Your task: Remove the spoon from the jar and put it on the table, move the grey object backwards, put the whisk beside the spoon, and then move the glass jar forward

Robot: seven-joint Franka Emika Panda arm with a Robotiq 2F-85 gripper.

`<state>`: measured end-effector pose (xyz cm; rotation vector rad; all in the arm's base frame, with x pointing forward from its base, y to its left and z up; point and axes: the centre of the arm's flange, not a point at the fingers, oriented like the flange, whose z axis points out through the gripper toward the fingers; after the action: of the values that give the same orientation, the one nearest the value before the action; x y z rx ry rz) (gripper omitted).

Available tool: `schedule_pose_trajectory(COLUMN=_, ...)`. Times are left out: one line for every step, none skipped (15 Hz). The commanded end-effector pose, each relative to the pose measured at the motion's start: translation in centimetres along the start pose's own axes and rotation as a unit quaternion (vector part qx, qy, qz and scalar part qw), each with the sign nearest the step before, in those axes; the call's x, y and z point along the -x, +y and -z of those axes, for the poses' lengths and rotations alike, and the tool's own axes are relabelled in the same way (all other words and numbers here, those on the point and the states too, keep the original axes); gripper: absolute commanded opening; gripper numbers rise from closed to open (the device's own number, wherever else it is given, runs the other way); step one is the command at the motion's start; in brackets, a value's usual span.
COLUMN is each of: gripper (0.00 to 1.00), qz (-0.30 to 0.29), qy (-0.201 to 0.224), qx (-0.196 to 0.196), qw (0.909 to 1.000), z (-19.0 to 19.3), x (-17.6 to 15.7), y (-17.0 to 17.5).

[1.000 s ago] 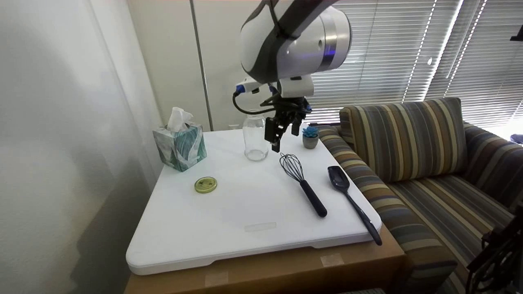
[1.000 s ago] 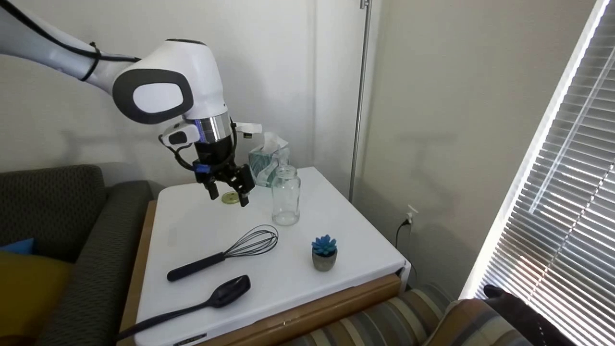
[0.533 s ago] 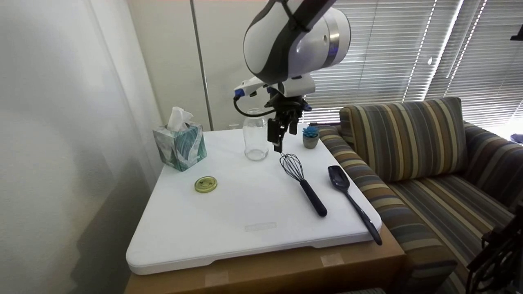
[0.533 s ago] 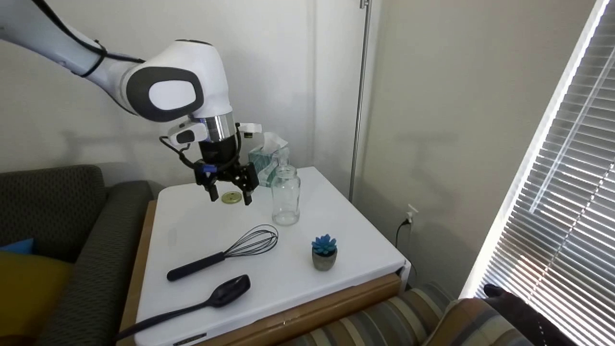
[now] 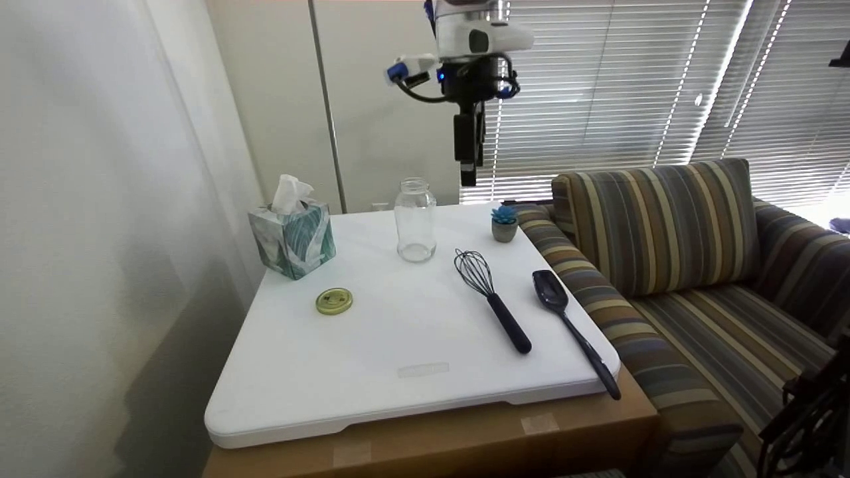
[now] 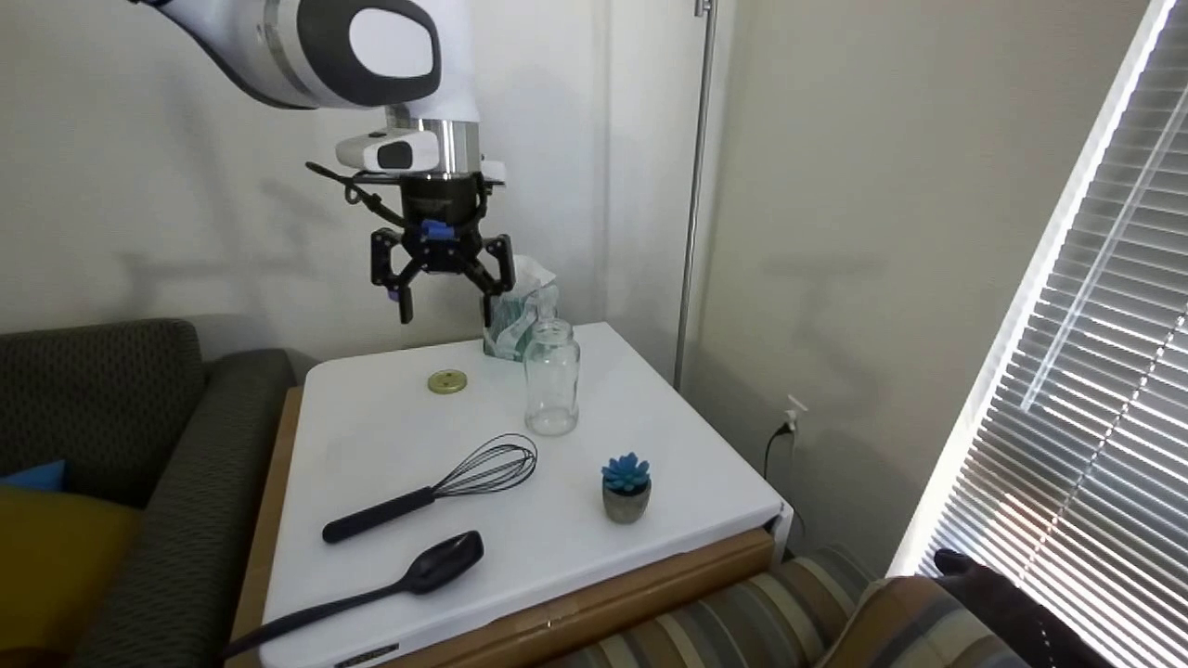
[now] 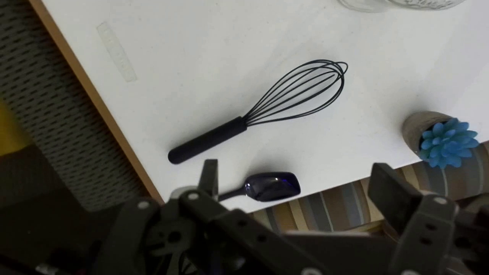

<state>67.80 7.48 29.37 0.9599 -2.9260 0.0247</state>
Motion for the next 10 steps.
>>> schedule_pose_trajectory(gripper=1.0, qz=0.017, qy=0.008, qx=0.003, qw=0.9998, z=0.8, x=0.0, y=-0.5)
schedule_pose_trajectory(gripper=1.0, qz=0.019, qy=0.008, qx=0.003, qw=0.9998, z=1.3, x=0.0, y=-0.9)
schedule_pose_trajectory(gripper=1.0, qz=0.017, qy=0.008, qx=0.003, qw=0.9998, z=1.2, x=0.0, y=-1.0)
schedule_pose_trajectory(gripper=1.0, qz=0.017, qy=0.009, qx=0.005, qw=0.9998, z=1.0, x=0.1, y=-0.8)
schedule_pose_trajectory(gripper=1.0, qz=0.018, qy=0.009, qx=0.006, qw=0.9998, z=0.9, x=0.2, y=-0.6)
schedule_pose_trajectory(gripper=1.0, qz=0.014, qy=-0.002, qx=0.014, qw=0.9998, z=-0.1, x=-0.1, y=-0.1)
schedule_pose_trajectory(gripper=1.0, qz=0.021, qy=-0.009, qx=0.022, qw=0.9995, z=-1.1, x=0.1, y=0.2)
schedule_pose_trajectory(gripper=1.0, qz=0.026, qy=-0.012, qx=0.021, qw=0.9994, z=-1.6, x=0.3, y=0.4)
schedule_pose_trajectory(gripper=1.0, qz=0.026, qy=-0.017, qx=0.019, qw=0.9993, z=-2.0, x=-0.1, y=1.1)
schedule_pose_trajectory(gripper=1.0, qz=0.033, qy=-0.022, qx=0.017, qw=0.9991, z=-2.3, x=0.2, y=0.9)
